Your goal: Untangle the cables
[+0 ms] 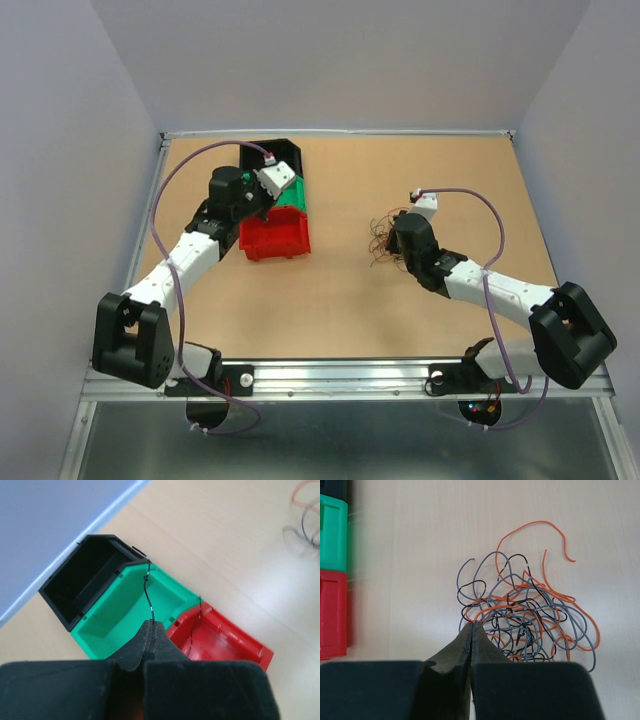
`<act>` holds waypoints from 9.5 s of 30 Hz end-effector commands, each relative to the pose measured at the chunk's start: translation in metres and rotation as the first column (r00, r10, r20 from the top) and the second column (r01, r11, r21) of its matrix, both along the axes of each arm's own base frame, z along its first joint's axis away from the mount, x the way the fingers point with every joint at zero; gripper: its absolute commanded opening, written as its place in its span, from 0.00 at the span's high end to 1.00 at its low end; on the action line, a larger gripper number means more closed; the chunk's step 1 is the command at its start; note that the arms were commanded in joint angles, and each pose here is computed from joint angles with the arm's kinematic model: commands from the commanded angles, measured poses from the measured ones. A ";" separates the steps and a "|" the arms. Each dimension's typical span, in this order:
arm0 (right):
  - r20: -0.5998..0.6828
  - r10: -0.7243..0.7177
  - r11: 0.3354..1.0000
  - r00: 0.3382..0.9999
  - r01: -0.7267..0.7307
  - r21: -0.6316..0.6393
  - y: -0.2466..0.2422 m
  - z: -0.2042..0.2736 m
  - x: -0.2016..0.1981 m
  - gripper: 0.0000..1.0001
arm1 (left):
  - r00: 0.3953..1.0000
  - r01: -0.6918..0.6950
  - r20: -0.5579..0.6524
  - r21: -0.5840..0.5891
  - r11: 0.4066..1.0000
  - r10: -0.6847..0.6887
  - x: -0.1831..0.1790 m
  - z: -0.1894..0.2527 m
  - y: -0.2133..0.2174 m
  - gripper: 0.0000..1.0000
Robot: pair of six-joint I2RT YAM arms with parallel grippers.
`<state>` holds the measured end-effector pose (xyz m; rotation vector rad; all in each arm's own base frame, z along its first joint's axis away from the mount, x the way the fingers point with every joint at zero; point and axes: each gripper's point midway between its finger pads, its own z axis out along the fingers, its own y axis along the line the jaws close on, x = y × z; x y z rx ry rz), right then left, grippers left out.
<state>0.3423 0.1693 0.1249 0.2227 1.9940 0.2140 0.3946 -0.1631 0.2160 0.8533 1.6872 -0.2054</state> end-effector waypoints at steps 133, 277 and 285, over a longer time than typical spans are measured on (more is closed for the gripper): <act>0.076 0.151 0.985 0.986 -0.157 0.078 0.027 0.020 -0.004 0.99 | 0.826 -0.092 -0.445 0.497 0.863 0.345 0.036 -0.189 0.091 0.99; 0.179 0.152 0.968 0.972 -0.183 0.174 -0.016 0.225 -0.035 0.36 | 0.808 0.589 0.172 -0.242 0.771 -0.563 -0.094 0.106 -0.162 0.01; 0.188 -0.182 0.972 0.965 0.148 0.182 -0.084 0.186 -0.048 0.07 | 0.783 0.616 0.057 -0.207 0.760 -0.619 -0.141 0.028 -0.218 0.01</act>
